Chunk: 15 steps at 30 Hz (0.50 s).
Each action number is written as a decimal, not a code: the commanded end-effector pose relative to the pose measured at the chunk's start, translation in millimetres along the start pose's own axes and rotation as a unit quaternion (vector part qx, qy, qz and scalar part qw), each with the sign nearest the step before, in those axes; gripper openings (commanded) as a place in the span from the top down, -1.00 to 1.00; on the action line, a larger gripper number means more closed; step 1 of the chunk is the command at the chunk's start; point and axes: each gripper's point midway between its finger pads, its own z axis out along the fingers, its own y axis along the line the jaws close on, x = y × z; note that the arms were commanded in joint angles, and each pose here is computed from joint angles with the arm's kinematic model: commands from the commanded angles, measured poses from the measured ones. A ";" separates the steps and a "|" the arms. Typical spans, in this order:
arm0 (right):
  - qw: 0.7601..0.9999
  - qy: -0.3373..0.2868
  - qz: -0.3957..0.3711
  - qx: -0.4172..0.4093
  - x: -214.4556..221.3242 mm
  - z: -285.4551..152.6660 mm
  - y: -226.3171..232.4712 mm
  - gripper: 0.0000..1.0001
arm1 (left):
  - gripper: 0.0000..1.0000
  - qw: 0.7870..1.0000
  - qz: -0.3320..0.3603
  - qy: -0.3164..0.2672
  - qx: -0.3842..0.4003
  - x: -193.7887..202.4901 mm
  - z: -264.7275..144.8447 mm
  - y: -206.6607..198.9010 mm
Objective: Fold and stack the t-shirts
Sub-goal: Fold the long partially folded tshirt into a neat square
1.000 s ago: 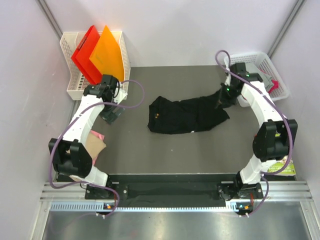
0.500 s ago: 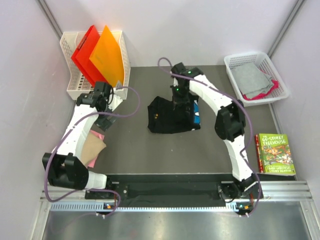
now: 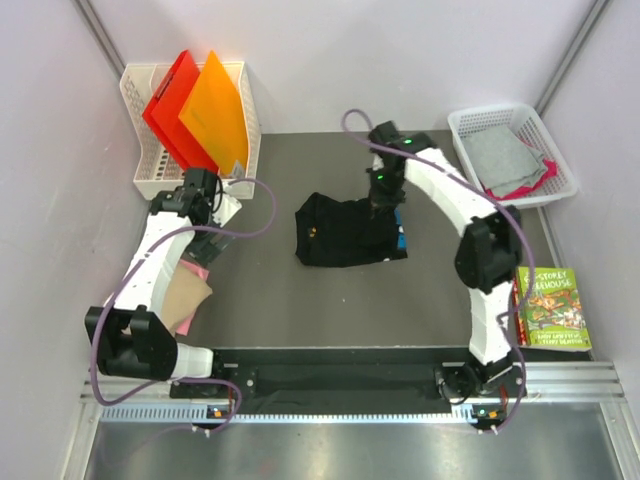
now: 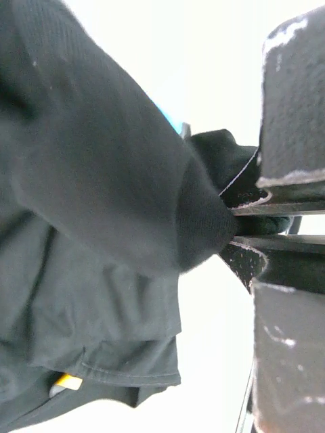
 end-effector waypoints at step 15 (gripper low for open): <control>0.991 -0.010 0.079 0.109 36.4 -32.5 -148.8 1.00 | -0.98 0.999 -0.023 -0.028 0.000 -17.1 -11.1 10.6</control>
